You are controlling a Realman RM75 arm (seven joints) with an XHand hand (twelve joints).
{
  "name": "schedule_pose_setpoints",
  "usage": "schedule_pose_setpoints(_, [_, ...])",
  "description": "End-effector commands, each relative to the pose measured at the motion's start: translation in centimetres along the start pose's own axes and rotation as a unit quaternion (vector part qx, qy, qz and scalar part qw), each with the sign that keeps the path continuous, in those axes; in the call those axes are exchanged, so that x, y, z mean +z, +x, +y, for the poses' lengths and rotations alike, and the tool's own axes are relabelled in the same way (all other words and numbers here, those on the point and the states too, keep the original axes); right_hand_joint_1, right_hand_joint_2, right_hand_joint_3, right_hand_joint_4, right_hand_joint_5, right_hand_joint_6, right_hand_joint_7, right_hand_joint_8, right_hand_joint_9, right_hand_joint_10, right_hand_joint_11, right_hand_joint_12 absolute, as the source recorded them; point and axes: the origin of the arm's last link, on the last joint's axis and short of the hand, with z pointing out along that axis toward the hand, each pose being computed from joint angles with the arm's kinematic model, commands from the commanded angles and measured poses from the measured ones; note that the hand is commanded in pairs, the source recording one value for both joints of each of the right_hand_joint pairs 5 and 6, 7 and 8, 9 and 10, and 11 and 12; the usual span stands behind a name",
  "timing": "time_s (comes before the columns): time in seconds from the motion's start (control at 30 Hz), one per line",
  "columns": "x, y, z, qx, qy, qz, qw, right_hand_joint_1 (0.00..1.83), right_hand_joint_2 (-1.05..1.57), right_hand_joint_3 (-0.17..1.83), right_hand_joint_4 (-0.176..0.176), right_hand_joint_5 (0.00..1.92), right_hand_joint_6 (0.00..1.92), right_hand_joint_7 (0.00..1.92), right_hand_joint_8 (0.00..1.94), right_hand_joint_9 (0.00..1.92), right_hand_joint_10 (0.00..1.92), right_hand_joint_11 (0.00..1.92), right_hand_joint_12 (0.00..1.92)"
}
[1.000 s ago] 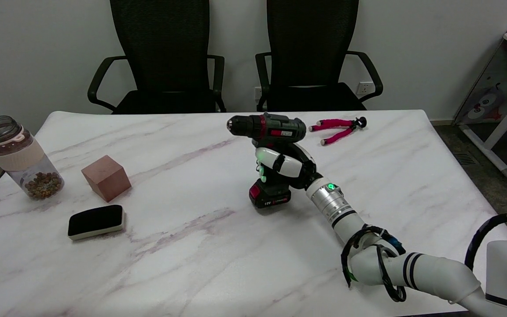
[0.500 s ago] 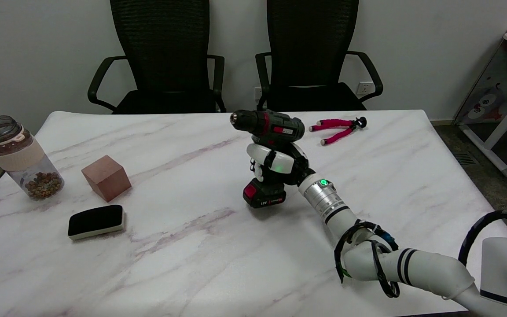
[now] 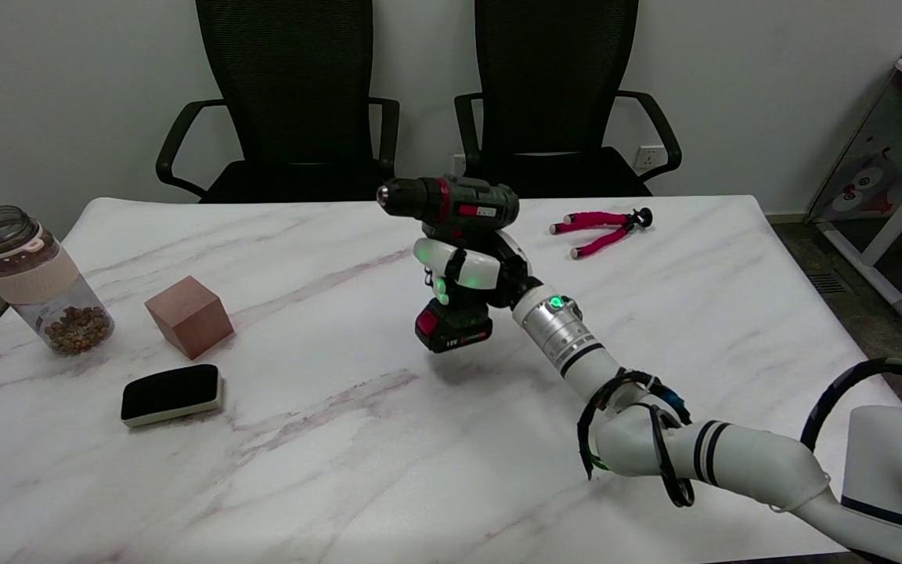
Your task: Pick up the power screwdriver.
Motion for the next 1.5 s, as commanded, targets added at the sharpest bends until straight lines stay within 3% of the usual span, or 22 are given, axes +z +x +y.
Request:
schedule_pose_setpoints(0.03, [4.3,-0.4,-5.7,-0.075,0.070,-0.004,0.995,0.90,1.19,0.96,0.176,1.92,1.92,1.92,1.92,1.92,1.92,1.92,1.92])
schedule_pose_setpoints(0.53, [7.7,0.9,-12.3,-0.127,0.142,0.012,0.982,0.90,1.24,0.98,0.176,1.92,1.92,1.92,1.92,1.92,1.92,1.92,1.92])
schedule_pose_setpoints(0.83, [8.9,1.3,-14.4,-0.139,0.156,0.023,0.978,0.90,1.24,0.98,0.176,1.92,1.92,1.92,1.92,1.92,1.92,1.92,1.92])
schedule_pose_setpoints(1.13, [9.7,0.9,-15.2,-0.135,0.155,0.019,0.978,0.90,1.23,1.00,0.176,1.92,1.92,1.92,1.92,1.92,1.92,1.92,1.92])
schedule_pose_setpoints(1.5, [8.9,-0.2,-12.8,-0.116,0.127,0.032,0.985,0.89,1.19,1.06,0.176,1.92,1.92,1.92,1.92,1.92,1.92,1.92,1.92])
